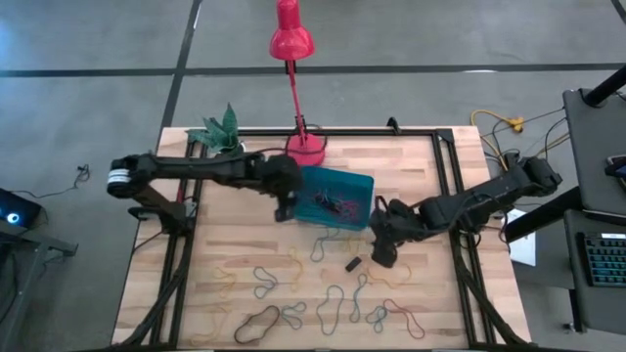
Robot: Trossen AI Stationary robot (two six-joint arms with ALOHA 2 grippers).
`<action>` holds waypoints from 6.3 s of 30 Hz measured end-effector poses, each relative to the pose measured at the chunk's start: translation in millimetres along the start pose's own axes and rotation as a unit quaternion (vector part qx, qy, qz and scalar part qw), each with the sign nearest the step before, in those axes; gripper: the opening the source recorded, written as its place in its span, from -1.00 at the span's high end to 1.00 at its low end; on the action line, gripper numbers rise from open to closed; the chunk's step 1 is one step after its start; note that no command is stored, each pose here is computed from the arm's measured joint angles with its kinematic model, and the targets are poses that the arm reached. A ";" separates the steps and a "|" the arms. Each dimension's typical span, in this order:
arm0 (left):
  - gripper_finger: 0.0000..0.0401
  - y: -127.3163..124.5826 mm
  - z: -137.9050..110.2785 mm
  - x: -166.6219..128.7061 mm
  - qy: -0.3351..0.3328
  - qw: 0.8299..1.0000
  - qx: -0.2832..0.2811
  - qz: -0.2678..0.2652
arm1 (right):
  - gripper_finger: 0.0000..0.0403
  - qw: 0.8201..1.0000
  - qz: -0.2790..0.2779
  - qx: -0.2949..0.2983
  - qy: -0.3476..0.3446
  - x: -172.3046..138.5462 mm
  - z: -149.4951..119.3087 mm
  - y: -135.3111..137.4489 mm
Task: Pick and place rubber bands into bin
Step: Put the black rubber band into the blue bin, then adjust the blue bin, then put the yellow rubber band into the blue bin
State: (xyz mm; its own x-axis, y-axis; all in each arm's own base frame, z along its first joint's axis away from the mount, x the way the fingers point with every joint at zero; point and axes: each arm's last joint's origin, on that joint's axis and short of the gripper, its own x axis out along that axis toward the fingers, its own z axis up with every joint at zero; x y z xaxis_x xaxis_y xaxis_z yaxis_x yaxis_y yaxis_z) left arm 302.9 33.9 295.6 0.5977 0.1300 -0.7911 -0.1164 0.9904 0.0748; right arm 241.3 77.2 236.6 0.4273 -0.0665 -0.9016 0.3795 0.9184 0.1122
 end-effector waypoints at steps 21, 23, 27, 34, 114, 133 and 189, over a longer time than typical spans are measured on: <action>0.09 -25.5 -72.3 -31.7 -0.021 0.990 -0.133 -0.046 | -0.12 0.951 0.033 -0.305 0.042 82.9 -15.5 69.8; 0.09 -27.4 -74.8 -32.0 -0.019 0.989 -0.141 -0.048 | -0.12 0.951 0.030 -0.305 0.045 89.1 -13.8 73.3; 0.09 -31.5 -75.1 -32.8 -0.020 0.989 -0.135 -0.053 | -0.12 0.951 0.014 -0.304 0.045 98.0 -10.2 76.5; 0.09 -33.5 -74.3 -31.2 -0.021 0.990 -0.132 -0.056 | -0.08 0.955 -0.026 -0.295 0.036 107.7 -3.0 69.6; 0.09 -34.6 -83.6 -18.3 -0.024 0.982 -0.183 -0.045 | 0.08 0.965 -0.197 0.166 0.050 42.7 39.2 -118.0; 0.09 -34.7 -83.8 -18.3 -0.023 0.982 -0.183 -0.045 | 0.08 0.954 -0.212 0.210 0.012 52.9 53.2 -128.3; 0.09 -25.3 -128.9 22.3 -0.005 0.973 -0.228 -0.033 | 0.41 0.991 0.079 -0.089 0.058 51.9 43.1 9.6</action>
State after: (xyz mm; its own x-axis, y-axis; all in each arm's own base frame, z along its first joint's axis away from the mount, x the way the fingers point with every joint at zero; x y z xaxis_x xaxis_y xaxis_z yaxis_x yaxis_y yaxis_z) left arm 216.9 5.7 197.9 0.6234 0.0687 -0.7789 -0.4155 0.8730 -0.2555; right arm 302.5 65.7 208.9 0.3688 0.1205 -0.9217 0.1596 0.9686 0.1905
